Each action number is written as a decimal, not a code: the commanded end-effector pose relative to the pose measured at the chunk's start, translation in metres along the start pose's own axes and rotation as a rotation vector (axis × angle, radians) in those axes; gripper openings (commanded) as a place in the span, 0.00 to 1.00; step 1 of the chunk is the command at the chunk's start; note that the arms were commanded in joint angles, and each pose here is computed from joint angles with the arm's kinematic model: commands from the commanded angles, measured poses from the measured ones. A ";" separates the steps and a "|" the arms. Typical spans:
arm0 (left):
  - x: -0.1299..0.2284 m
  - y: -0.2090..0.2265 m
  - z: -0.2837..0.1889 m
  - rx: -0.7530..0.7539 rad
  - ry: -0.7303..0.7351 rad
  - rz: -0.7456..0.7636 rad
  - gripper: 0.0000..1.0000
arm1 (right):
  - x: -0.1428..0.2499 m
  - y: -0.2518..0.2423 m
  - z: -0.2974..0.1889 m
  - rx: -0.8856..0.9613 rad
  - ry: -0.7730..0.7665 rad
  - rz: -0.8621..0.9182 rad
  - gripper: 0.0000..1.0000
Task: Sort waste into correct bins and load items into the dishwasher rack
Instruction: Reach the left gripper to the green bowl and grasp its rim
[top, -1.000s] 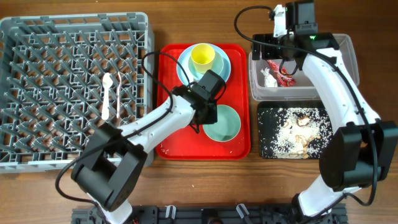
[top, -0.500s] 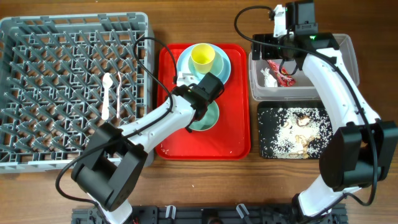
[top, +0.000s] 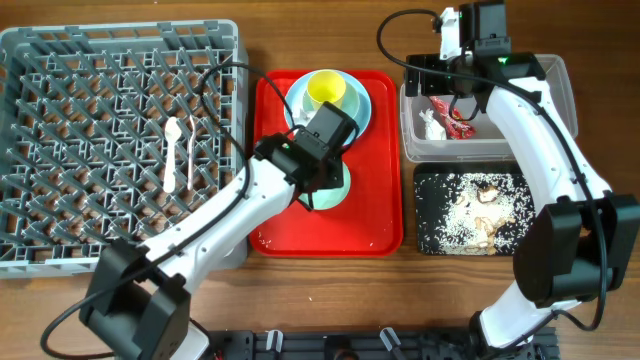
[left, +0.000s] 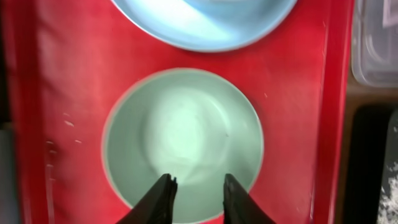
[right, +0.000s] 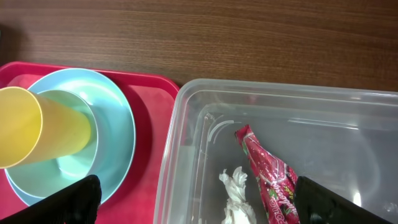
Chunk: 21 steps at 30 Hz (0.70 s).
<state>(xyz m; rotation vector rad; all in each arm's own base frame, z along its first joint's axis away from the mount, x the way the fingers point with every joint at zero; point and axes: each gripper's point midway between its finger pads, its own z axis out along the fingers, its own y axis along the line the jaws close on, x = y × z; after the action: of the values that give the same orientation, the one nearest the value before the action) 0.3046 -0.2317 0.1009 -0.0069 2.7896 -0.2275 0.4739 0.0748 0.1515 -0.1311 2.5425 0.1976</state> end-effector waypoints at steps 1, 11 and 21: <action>0.022 -0.025 0.010 0.047 0.066 0.061 0.35 | 0.000 0.000 0.002 0.007 0.003 0.004 1.00; 0.028 -0.058 0.033 0.060 0.000 0.274 0.33 | 0.000 0.000 0.002 0.007 0.003 0.004 1.00; 0.025 -0.045 0.058 -0.037 -0.019 0.280 0.30 | 0.000 0.000 0.002 0.007 0.003 0.003 1.00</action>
<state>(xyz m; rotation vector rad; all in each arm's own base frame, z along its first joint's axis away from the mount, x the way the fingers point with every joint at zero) 0.2907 -0.2903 0.0495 0.3630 2.7668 -0.1785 0.4739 0.0748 0.1515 -0.1311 2.5425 0.1976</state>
